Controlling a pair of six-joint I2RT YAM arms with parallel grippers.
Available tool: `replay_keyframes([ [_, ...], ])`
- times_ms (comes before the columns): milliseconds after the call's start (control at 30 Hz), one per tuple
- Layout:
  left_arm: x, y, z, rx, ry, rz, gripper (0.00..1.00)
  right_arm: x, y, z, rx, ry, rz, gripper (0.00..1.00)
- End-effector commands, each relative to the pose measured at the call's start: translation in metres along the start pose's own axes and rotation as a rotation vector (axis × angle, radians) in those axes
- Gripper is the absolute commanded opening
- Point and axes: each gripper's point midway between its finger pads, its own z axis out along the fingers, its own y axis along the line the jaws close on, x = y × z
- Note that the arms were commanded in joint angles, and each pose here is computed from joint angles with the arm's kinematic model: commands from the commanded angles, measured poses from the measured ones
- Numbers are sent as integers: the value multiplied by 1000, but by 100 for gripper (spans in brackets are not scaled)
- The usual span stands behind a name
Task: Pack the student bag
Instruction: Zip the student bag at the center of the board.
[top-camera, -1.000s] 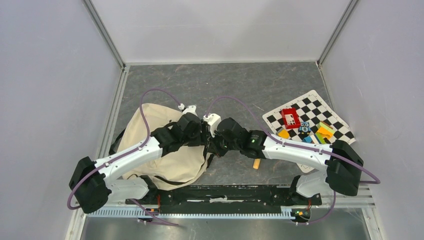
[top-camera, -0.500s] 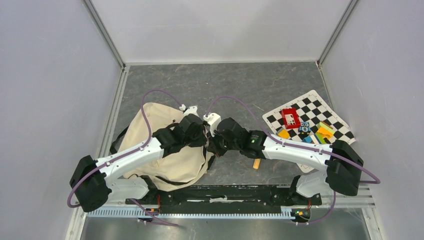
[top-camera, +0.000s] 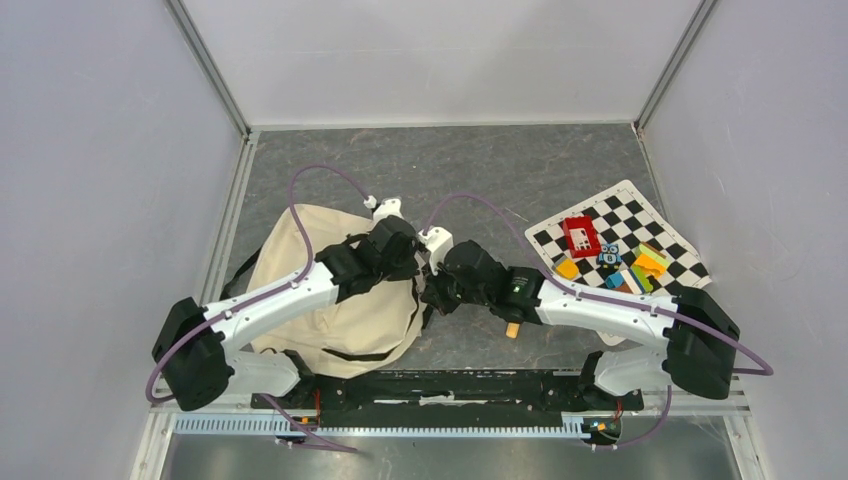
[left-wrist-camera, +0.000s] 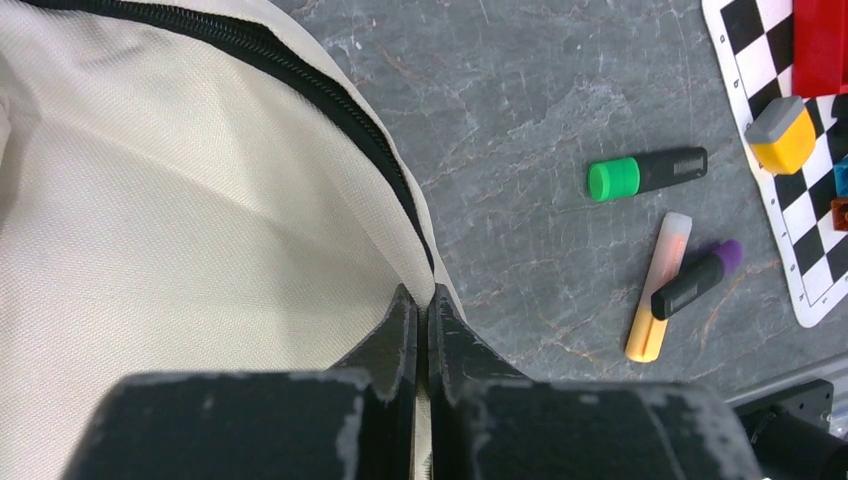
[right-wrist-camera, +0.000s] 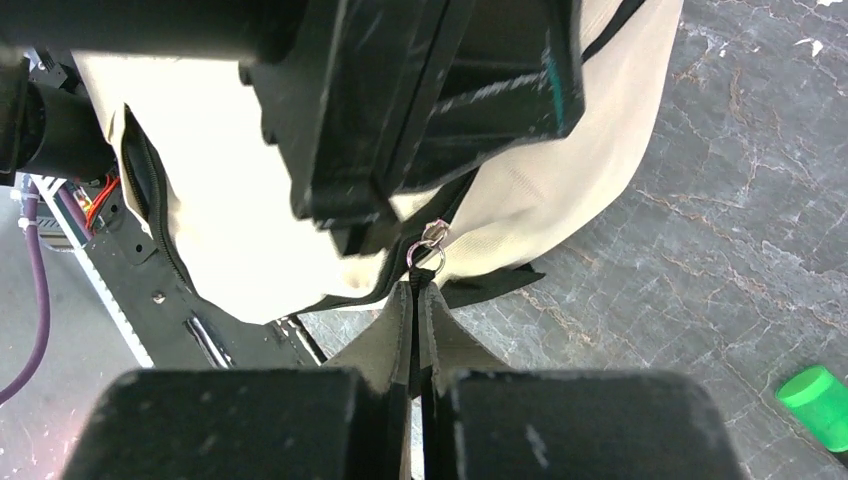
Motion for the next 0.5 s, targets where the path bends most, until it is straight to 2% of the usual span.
replay_keyframes([
  [0, -67, -29, -2, 60, -208, -57, 2, 1, 16, -13, -52, -24, 11, 0],
  [467, -121, -14, 12, 39, -315, -189, 2, 18, 40, -14, -108, -30, 42, 0],
])
